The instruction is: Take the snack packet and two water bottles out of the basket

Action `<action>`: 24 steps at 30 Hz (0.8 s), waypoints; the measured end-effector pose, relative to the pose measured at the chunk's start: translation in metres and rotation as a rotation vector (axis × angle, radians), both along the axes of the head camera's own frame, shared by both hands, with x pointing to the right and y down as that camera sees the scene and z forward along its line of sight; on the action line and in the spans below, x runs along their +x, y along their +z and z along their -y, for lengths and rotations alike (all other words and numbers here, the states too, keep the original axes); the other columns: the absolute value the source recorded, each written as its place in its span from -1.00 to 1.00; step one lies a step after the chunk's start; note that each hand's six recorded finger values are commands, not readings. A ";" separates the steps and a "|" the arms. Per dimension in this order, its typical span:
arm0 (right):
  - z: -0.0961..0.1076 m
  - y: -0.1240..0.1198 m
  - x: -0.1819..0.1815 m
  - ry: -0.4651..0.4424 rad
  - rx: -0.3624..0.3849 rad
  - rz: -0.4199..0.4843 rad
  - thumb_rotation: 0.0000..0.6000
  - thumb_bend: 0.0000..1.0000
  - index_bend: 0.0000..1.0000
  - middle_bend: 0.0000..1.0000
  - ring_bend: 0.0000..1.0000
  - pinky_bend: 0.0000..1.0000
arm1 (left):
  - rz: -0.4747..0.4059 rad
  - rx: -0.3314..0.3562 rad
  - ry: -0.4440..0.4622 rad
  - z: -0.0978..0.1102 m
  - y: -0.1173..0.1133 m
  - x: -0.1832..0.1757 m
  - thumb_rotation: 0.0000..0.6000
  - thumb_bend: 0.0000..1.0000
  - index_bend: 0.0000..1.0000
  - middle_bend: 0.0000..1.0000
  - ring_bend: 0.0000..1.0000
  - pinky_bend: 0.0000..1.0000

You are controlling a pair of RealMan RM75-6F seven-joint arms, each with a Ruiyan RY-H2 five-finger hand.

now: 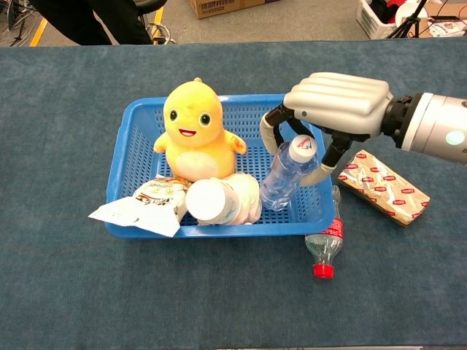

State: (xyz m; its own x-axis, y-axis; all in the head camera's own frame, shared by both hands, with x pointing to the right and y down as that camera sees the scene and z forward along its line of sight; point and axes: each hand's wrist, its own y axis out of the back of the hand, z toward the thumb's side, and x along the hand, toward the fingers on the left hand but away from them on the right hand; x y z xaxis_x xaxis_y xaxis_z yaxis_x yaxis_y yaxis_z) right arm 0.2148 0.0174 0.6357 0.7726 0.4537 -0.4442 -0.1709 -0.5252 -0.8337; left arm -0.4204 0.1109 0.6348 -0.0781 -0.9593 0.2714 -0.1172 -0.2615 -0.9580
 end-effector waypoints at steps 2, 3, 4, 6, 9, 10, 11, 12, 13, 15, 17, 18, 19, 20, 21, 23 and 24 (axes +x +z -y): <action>0.002 -0.005 0.001 0.006 0.008 0.008 1.00 -1.00 0.31 0.32 0.33 0.51 | 0.001 0.000 0.003 0.001 0.000 0.001 1.00 -0.72 -0.18 -0.43 -0.58 -0.22; 0.004 -0.010 0.001 0.011 0.016 0.015 1.00 -1.00 0.31 0.32 0.33 0.50 | 0.000 0.000 0.004 0.001 0.000 0.001 1.00 -0.72 -0.18 -0.43 -0.58 -0.22; 0.006 -0.014 0.002 0.015 0.022 0.020 1.00 -1.00 0.31 0.32 0.33 0.50 | 0.001 0.000 0.005 0.001 0.000 0.002 1.00 -0.72 -0.18 -0.43 -0.58 -0.22; 0.008 -0.023 0.003 0.023 0.038 0.034 1.00 -1.00 0.31 0.32 0.33 0.50 | 0.001 0.001 0.007 0.002 0.000 0.002 1.00 -0.72 -0.18 -0.43 -0.58 -0.22; 0.012 -0.039 0.005 0.036 0.068 0.048 1.00 -1.00 0.32 0.32 0.33 0.50 | 0.001 0.003 0.013 0.003 0.000 0.005 1.00 -0.72 -0.18 -0.43 -0.58 -0.22; 0.013 -0.044 0.006 0.039 0.080 0.050 1.00 -1.00 0.32 0.32 0.33 0.50 | 0.001 0.004 0.016 0.004 -0.001 0.006 1.00 -0.72 -0.18 -0.43 -0.58 -0.22; 0.014 -0.048 0.008 0.042 0.093 0.051 1.00 -1.00 0.33 0.32 0.33 0.50 | 0.001 0.005 0.018 0.004 -0.001 0.006 1.00 -0.72 -0.18 -0.43 -0.58 -0.22; 0.015 -0.055 0.010 0.047 0.111 0.050 1.00 -1.00 0.33 0.32 0.33 0.50 | 0.001 0.006 0.020 0.005 -0.001 0.007 1.00 -0.72 -0.18 -0.43 -0.58 -0.22; 0.016 -0.059 0.011 0.051 0.125 0.049 1.00 -1.00 0.33 0.32 0.33 0.50 | 0.002 0.006 0.022 0.005 -0.001 0.008 1.00 -0.72 -0.18 -0.43 -0.58 -0.22; 0.017 -0.068 0.016 0.061 0.156 0.040 1.00 -1.00 0.33 0.32 0.33 0.50 | 0.004 0.007 0.028 0.006 -0.002 0.010 1.00 -0.72 -0.18 -0.43 -0.58 -0.22; 0.018 -0.075 0.020 0.070 0.181 0.028 1.00 -1.00 0.33 0.32 0.33 0.50 | 0.006 0.007 0.035 0.008 -0.002 0.012 1.00 -0.72 -0.18 -0.43 -0.58 -0.22; 0.019 -0.079 0.024 0.078 0.197 0.018 1.00 -1.00 0.33 0.32 0.33 0.50 | 0.007 0.007 0.039 0.008 -0.002 0.013 1.00 -0.72 -0.18 -0.43 -0.58 -0.22; 0.019 -0.081 0.026 0.085 0.208 0.011 1.00 -1.00 0.33 0.32 0.33 0.50 | 0.008 0.007 0.042 0.009 -0.002 0.015 1.00 -0.72 -0.18 -0.43 -0.58 -0.22; 0.019 -0.084 0.029 0.092 0.218 0.002 1.00 -1.00 0.33 0.32 0.33 0.50 | 0.009 0.007 0.045 0.009 -0.001 0.015 1.00 -0.72 -0.18 -0.43 -0.58 -0.22; 0.020 -0.086 0.033 0.102 0.230 -0.009 1.00 -1.00 0.33 0.32 0.33 0.50 | 0.011 0.006 0.046 0.010 -0.001 0.016 1.00 -0.72 -0.18 -0.43 -0.58 -0.22; 0.020 -0.090 0.040 0.118 0.245 -0.031 1.00 -1.00 0.33 0.32 0.33 0.50 | 0.012 0.006 0.049 0.010 -0.001 0.018 1.00 -0.72 -0.18 -0.43 -0.58 -0.22; 0.020 -0.091 0.045 0.128 0.253 -0.047 1.00 -1.00 0.33 0.32 0.33 0.50 | 0.014 0.005 0.050 0.011 -0.001 0.018 1.00 -0.72 -0.18 -0.43 -0.58 -0.22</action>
State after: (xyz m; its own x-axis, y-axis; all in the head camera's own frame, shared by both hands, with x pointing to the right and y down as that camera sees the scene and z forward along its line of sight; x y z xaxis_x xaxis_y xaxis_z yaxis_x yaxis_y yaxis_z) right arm 0.2600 -0.0027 0.5444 0.6833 0.6470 -0.3384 -0.1583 -0.3212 -0.9337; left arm -0.4023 0.1002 0.6338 -0.0336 -0.9635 0.2656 -0.0910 -0.2617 -0.9608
